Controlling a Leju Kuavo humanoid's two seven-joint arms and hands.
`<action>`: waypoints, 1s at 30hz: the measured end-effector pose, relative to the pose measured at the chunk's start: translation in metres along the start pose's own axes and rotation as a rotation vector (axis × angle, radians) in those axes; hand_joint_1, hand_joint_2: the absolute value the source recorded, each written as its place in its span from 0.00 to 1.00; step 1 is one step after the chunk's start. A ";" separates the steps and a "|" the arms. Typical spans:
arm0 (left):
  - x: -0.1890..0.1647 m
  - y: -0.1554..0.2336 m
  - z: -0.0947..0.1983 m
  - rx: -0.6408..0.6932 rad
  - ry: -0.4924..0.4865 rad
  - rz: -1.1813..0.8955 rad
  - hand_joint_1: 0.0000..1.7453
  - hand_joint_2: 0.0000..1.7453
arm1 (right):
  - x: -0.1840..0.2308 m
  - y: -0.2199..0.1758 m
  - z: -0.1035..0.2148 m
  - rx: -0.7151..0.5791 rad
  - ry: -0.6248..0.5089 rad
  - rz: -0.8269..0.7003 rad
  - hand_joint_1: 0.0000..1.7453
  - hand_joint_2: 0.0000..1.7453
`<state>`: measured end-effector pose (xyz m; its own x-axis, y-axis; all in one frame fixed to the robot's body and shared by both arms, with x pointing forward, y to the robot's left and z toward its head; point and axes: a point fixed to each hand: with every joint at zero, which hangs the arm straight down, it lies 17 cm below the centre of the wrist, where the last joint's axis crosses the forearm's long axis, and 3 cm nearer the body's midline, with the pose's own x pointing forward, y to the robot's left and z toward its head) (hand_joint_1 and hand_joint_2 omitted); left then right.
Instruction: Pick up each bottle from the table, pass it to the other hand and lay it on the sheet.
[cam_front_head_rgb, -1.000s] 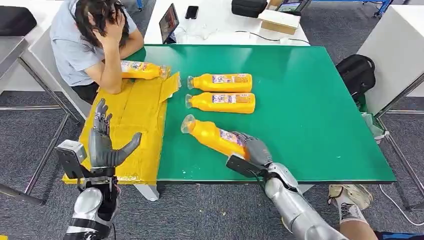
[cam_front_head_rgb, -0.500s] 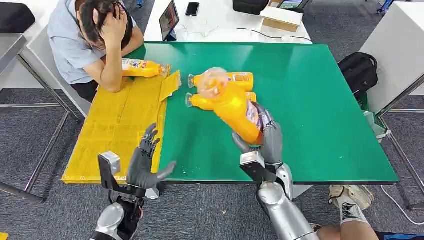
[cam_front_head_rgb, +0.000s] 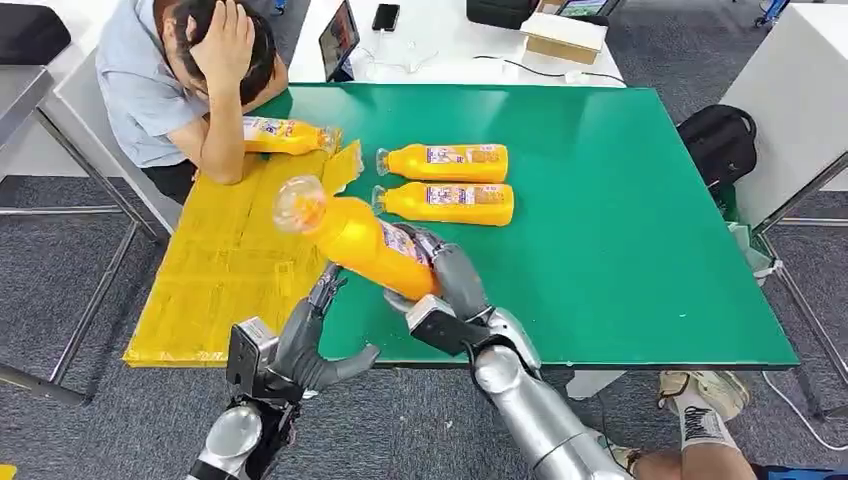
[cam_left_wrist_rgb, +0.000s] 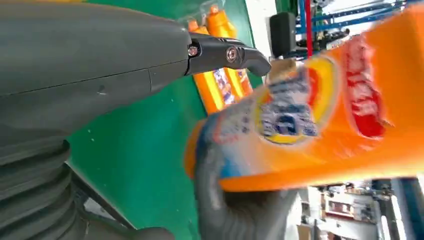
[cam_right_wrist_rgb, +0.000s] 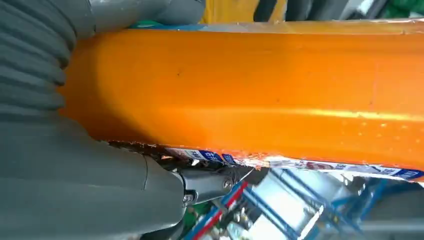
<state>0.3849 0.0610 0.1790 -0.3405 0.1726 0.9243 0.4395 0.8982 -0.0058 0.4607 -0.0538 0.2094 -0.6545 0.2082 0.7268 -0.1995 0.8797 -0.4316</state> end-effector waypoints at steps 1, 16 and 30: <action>0.002 0.001 -0.001 0.008 -0.004 0.014 0.00 1.00 | 0.003 0.011 0.000 0.023 -0.004 -0.002 1.00 1.00; 0.005 0.017 -0.013 0.075 0.020 0.119 0.00 1.00 | 0.036 0.083 0.000 0.143 -0.068 0.008 1.00 1.00; 0.013 0.028 -0.016 0.143 -0.001 0.330 0.00 1.00 | 0.050 0.102 -0.002 0.181 -0.088 -0.051 1.00 1.00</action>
<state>0.4066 0.0818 0.1970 -0.2005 0.4631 0.8633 0.4050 0.8416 -0.3574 0.4089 0.0468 0.2027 -0.7000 0.1197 0.7041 -0.3567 0.7955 -0.4898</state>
